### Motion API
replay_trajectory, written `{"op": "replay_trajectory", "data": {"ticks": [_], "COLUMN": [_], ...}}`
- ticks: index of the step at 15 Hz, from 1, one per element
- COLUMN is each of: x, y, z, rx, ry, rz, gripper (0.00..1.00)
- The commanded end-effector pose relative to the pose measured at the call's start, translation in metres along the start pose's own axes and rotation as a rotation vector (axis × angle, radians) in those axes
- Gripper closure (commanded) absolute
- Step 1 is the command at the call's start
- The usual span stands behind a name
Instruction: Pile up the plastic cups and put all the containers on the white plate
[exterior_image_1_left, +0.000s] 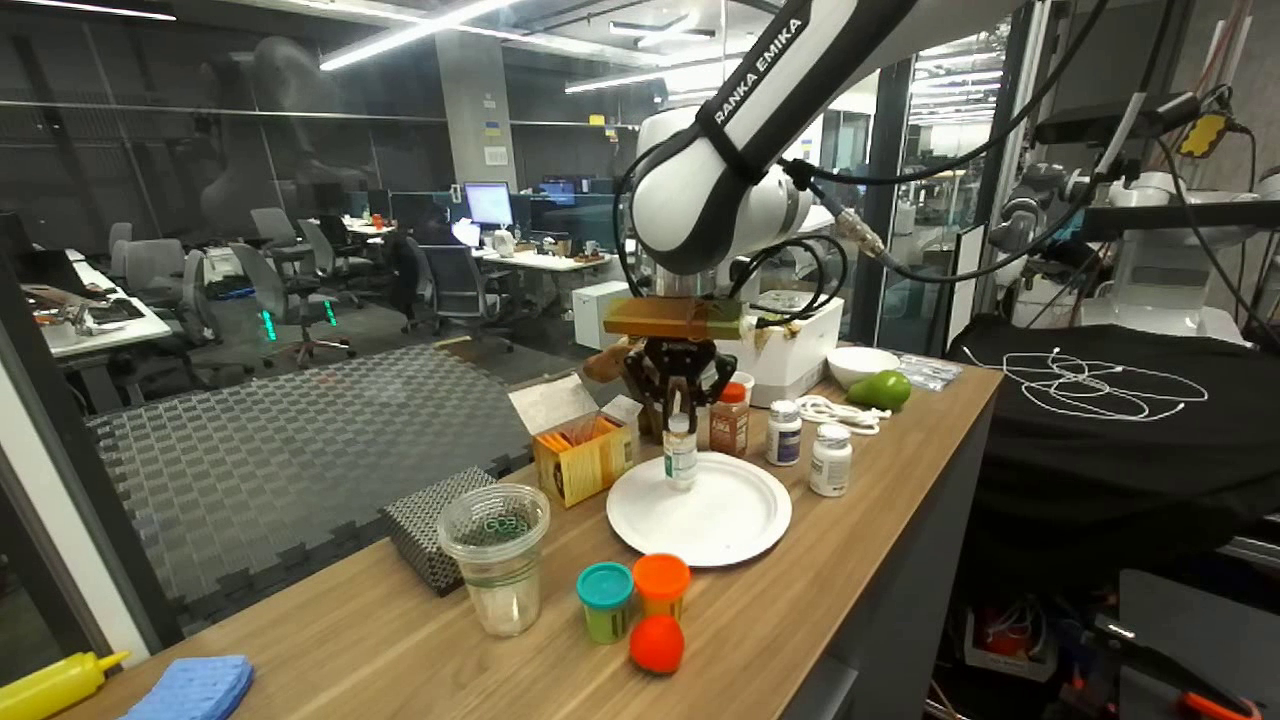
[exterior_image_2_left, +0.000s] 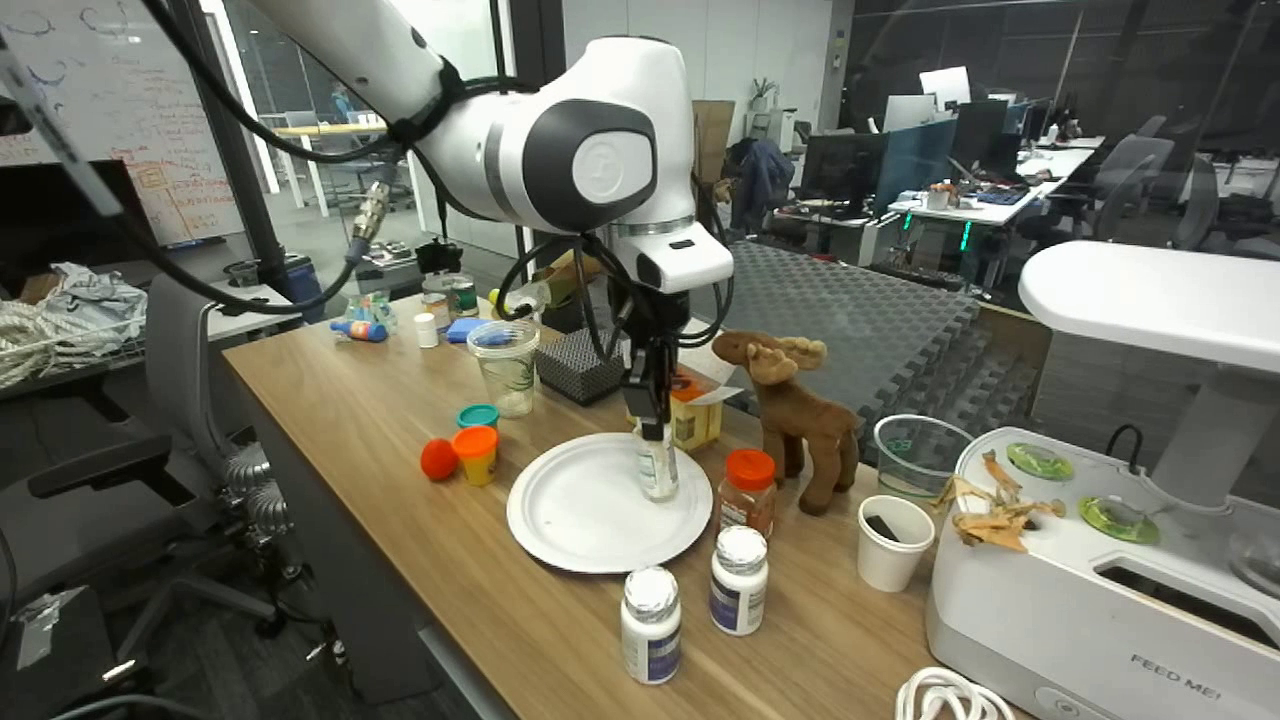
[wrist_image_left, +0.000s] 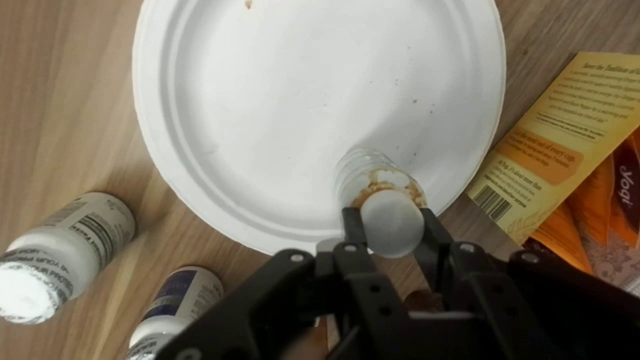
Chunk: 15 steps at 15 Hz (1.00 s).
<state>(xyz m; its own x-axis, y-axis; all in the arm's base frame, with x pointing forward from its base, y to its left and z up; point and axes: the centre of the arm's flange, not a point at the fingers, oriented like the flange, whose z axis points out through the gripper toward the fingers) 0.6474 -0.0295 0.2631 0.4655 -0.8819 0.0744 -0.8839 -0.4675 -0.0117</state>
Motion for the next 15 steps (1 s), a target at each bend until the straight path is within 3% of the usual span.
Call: {"op": "replay_trajectory", "data": {"ticks": [1,6,7,8,14,15], "x": [0.006,0.007,0.006,0.006,-0.008,-0.015], "y": [-0.007,-0.003,-0.003,-0.002,0.004,0.005], "z": [-0.002,0.005,0.005,0.005,-0.038,-0.050], "rx": [0.063,0.070,0.063,0.060,0.056,0.059], "ry": [-0.023,-0.054,-0.051,-0.050,0.005,0.013], "rz": [0.062,0.087,0.083,0.076,0.018,-0.019], "gripper": [0.85,0.82,0.45,0.45,0.01,0.00]}}
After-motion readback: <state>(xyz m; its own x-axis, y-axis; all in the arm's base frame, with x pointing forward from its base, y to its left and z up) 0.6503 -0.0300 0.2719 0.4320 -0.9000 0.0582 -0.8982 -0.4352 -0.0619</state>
